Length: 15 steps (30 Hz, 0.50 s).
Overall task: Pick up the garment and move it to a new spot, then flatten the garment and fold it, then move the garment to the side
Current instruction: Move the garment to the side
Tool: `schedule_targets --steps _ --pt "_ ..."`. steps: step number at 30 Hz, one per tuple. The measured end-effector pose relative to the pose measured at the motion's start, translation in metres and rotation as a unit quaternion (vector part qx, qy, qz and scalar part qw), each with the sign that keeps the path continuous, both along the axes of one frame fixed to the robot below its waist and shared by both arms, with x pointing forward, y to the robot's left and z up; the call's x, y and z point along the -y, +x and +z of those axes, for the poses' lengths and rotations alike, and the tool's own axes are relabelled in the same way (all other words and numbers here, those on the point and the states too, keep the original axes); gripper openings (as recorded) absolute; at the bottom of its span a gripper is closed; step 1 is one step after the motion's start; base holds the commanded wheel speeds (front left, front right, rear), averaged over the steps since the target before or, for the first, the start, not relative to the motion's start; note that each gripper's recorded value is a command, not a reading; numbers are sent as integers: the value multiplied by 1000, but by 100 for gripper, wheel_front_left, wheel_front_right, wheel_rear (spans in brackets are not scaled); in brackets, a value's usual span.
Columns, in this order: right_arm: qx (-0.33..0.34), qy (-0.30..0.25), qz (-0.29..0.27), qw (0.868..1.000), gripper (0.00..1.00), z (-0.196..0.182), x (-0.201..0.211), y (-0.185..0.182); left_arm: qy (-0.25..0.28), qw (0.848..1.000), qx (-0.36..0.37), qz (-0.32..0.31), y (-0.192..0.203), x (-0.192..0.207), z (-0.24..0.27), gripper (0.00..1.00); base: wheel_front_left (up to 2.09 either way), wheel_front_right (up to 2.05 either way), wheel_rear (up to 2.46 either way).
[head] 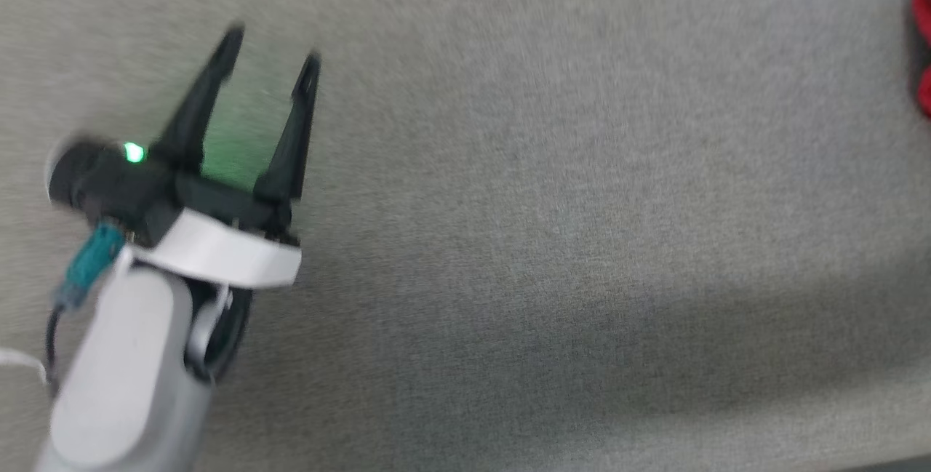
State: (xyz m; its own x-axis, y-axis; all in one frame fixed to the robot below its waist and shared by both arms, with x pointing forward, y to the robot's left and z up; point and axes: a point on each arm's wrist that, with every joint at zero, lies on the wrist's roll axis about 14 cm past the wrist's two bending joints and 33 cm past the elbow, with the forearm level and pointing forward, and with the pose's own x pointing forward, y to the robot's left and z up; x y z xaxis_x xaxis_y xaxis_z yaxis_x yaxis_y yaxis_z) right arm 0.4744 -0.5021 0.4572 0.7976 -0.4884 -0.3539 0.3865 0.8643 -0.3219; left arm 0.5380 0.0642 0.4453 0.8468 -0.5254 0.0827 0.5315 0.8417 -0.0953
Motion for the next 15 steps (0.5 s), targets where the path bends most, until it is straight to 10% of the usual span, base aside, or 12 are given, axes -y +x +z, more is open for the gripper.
schedule_targets --steps 15 --pt "89 96 176 976 100 2 -154 -3 -25 982 -71 171 -109 -95 14 100 0 0 0"
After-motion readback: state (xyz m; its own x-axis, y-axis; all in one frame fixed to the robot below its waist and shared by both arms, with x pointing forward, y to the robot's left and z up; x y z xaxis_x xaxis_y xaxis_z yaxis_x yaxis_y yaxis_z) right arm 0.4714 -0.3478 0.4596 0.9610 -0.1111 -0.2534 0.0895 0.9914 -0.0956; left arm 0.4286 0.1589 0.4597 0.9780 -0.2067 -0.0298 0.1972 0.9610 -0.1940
